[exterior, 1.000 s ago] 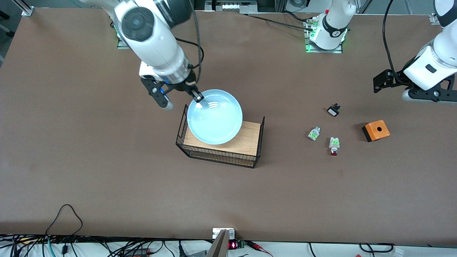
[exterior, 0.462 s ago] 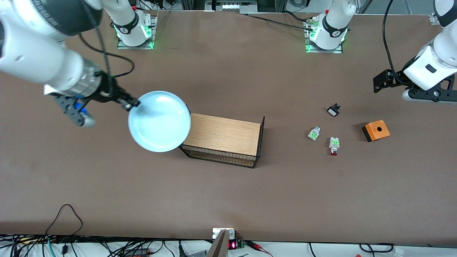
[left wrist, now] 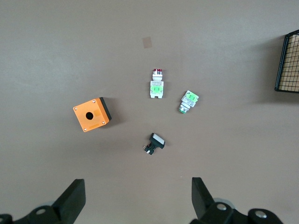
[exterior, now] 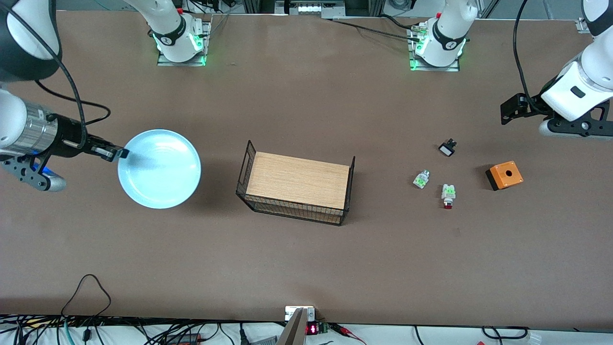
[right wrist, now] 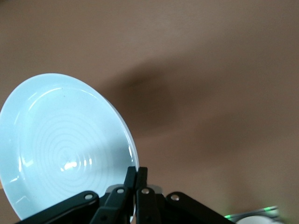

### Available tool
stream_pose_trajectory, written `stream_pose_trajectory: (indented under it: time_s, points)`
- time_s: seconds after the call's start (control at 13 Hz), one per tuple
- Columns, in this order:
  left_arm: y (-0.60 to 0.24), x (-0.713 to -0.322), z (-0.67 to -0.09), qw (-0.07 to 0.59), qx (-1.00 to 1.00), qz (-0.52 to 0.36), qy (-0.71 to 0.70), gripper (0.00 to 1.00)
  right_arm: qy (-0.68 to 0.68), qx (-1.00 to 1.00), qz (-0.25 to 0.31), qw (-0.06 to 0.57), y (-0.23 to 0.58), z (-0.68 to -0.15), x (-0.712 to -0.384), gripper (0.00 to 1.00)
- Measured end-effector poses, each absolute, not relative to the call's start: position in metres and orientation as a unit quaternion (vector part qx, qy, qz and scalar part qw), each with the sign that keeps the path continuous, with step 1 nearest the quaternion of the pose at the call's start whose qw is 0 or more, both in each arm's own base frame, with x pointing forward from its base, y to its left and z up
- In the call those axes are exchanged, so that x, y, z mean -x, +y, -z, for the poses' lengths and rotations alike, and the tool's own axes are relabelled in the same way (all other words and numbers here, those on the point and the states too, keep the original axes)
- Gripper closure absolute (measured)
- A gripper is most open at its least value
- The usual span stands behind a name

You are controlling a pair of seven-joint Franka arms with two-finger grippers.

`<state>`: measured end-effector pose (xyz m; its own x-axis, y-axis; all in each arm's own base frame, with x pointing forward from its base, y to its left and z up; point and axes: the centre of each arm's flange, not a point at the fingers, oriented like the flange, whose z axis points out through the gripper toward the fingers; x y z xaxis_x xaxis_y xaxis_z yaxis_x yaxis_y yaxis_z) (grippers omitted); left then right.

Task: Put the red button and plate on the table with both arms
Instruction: 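Lift the plate out of the basket and carry it beside the basket, then lower the plate onto the table and open the right gripper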

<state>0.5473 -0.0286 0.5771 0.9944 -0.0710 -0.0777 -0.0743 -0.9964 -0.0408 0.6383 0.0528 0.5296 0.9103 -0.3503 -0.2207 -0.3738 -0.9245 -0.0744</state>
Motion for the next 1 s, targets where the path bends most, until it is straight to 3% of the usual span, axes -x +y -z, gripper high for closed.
stream_pose_trajectory:
  time_s: [0.31, 0.54, 1.0]
  points:
    - [-0.03, -0.547, -0.577, 0.022, 0.998, -0.038, 0.038, 0.0, 0.112, 0.986, -0.124, 0.018, 0.01, -0.458, -0.636, 0.97]
    - [-0.031, -0.547, -0.577, 0.022, 0.998, -0.039, 0.039, 0.0, 0.06, 0.993, -0.103, 0.019, -0.022, -0.389, -0.628, 0.97]
    - [-0.034, -0.546, -0.579, 0.022, 0.998, -0.041, 0.042, 0.0, -0.022, 0.998, -0.05, 0.016, -0.049, -0.267, -0.576, 0.97]
